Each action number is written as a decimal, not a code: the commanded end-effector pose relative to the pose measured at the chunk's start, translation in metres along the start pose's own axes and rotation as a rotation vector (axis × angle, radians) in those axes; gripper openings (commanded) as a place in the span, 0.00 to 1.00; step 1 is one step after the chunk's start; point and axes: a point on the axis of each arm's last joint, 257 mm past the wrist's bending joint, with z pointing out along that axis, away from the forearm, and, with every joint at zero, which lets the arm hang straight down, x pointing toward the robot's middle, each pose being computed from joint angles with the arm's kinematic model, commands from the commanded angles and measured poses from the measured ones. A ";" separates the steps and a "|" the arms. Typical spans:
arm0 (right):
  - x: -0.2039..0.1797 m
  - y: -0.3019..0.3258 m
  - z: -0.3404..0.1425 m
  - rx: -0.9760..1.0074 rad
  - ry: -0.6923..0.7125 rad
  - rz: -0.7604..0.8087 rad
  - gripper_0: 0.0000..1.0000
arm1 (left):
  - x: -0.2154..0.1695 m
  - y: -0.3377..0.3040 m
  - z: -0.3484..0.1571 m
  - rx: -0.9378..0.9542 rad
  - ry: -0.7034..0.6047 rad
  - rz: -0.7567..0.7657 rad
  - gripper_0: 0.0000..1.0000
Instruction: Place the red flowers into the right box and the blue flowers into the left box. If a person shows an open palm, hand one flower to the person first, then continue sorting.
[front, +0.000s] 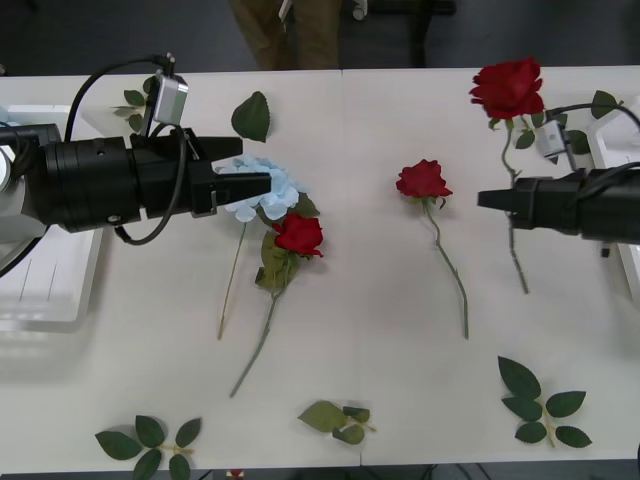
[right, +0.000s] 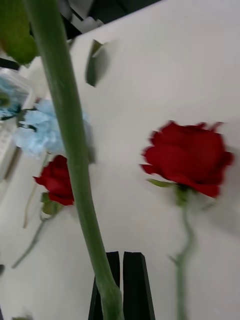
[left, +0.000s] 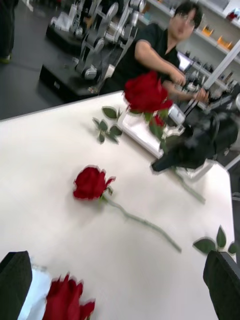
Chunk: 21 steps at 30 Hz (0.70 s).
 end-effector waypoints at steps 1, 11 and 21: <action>-0.054 -0.057 -0.057 0.170 0.009 0.011 0.00 | 0.033 0.020 -0.021 -0.066 0.141 -0.154 1.00; -0.065 -0.178 -0.183 0.710 0.151 -0.111 0.00 | 0.102 0.092 -0.043 -0.291 0.405 -0.135 1.00; -0.018 -0.243 -0.287 1.061 0.338 -0.158 0.00 | 0.138 0.128 -0.049 -0.468 0.559 -0.152 1.00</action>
